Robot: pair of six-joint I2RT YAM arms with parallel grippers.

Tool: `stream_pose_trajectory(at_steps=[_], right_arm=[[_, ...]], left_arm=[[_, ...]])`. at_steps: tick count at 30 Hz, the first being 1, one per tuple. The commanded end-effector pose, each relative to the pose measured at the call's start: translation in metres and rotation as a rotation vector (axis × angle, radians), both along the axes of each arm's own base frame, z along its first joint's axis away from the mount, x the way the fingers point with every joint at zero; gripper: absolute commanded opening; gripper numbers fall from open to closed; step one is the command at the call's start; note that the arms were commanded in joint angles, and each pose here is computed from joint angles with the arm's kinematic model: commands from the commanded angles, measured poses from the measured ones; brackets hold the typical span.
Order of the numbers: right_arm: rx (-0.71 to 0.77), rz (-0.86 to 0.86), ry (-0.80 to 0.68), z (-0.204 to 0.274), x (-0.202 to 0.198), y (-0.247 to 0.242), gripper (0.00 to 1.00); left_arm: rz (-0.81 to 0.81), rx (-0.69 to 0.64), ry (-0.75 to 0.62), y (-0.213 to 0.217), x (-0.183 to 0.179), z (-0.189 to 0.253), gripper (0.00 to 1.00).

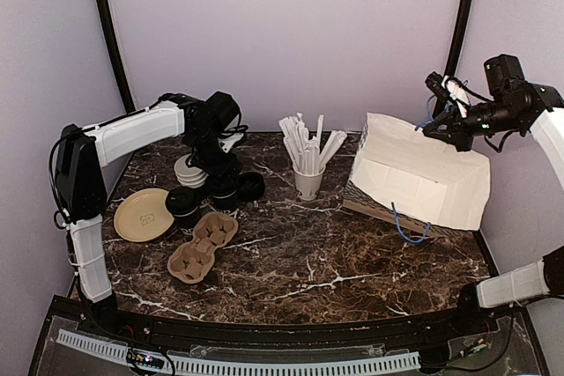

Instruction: Pack the takeout coffee

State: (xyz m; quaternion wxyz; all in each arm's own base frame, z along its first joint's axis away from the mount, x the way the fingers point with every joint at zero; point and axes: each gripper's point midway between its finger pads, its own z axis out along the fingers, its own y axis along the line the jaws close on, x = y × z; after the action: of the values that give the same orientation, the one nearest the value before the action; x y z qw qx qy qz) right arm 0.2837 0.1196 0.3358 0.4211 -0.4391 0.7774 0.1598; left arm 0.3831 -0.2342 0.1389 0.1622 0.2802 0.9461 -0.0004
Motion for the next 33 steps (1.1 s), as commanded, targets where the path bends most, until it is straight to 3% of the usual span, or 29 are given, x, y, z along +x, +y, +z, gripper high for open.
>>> stream_pose_trajectory(at_steps=[1, 6, 19, 25, 33], right_arm=[[0.007, 0.005, -0.029, 0.003, 0.007, 0.004, 0.0], [0.008, 0.006, -0.033, 0.004, 0.007, 0.006, 0.0], [0.001, 0.013, -0.003, -0.004, -0.001, 0.009, 0.0], [0.013, 0.036, 0.015, -0.002, -0.013, 0.014, 0.0], [0.05, 0.104, 0.054, 0.005, -0.037, 0.028, 0.0]], left_arm=[[0.024, -0.007, 0.06, 0.004, -0.011, 0.001, 0.79], [0.022, -0.036, 0.037, 0.001, -0.01, 0.015, 0.75], [-0.029, -0.207, -0.166, -0.015, -0.02, 0.124, 0.69], [-0.22, -0.358, -0.316, -0.048, -0.062, 0.207, 0.7], [-0.403, -0.603, -0.417, -0.078, -0.116, 0.288, 0.69]])
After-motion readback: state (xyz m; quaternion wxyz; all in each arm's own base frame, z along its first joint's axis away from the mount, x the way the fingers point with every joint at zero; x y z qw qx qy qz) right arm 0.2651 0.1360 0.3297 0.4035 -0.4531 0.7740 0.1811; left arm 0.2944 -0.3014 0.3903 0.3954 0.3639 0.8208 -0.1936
